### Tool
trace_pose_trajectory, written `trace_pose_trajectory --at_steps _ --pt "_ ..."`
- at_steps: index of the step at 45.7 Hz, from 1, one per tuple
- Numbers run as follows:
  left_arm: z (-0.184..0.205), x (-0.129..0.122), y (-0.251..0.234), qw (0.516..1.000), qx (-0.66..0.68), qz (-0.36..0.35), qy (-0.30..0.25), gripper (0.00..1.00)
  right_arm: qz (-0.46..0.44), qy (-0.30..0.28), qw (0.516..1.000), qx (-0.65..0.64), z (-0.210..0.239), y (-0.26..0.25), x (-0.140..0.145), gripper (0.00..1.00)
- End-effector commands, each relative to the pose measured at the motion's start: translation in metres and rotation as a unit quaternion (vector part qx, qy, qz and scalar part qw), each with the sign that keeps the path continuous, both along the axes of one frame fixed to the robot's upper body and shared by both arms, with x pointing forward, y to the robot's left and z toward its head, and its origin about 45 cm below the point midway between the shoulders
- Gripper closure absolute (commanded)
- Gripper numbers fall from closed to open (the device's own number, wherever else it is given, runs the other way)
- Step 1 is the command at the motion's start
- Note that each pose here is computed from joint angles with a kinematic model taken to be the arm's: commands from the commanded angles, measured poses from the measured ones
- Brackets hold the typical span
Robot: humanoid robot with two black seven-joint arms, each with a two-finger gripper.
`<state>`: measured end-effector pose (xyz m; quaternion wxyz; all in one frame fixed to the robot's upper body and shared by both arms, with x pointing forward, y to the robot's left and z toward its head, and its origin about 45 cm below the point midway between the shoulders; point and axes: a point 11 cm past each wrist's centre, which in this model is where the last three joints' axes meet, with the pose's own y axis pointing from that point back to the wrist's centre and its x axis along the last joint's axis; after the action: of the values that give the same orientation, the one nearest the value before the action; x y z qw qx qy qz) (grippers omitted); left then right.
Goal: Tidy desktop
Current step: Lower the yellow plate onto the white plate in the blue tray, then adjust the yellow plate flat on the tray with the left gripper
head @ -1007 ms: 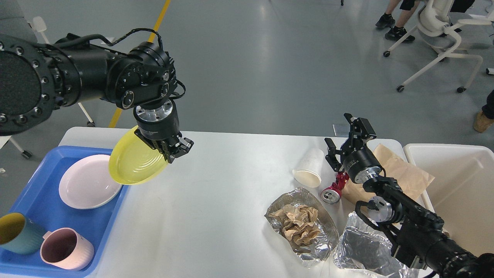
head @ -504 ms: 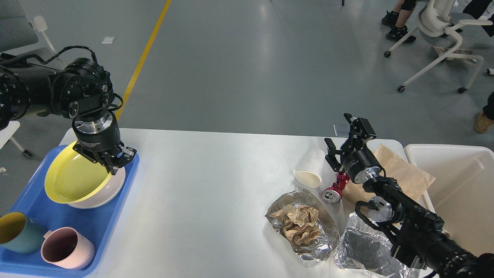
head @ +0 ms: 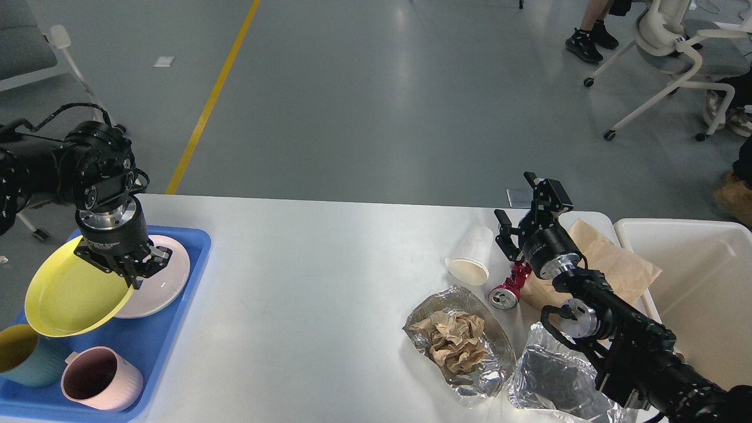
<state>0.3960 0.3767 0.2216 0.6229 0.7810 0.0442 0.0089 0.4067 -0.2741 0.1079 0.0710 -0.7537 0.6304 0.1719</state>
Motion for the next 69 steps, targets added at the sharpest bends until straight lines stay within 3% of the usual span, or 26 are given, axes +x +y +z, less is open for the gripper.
trace_pose_trajectory --at_steps 1,24,45,57,69 --pt "-0.017 -0.011 0.004 1.0 0.0 0.004 0.02 1.0 0.0 -0.001 1.0 0.0 0.0 0.0 0.0 0.0" --pt "-0.025 -0.009 0.006 1.0 0.004 -0.001 0.003 1.0 0.0 0.0 1.0 0.0 0.0 0.0 0.0 0.0" --pt "-0.01 0.019 -0.063 0.996 0.012 -0.086 -0.016 1.0 0.0 0.0 1.0 0.0 0.0 0.0 0.0 0.0" --pt "-0.005 0.045 -0.087 0.987 0.014 -0.128 -0.096 1.0 0.0 0.001 1.0 0.0 0.0 0.0 0.0 0.0" --pt "-0.032 0.045 -0.069 0.982 0.028 -0.13 -0.13 1.0 0.0 0.0 1.0 0.0 0.0 0.0 0.0 0.0"
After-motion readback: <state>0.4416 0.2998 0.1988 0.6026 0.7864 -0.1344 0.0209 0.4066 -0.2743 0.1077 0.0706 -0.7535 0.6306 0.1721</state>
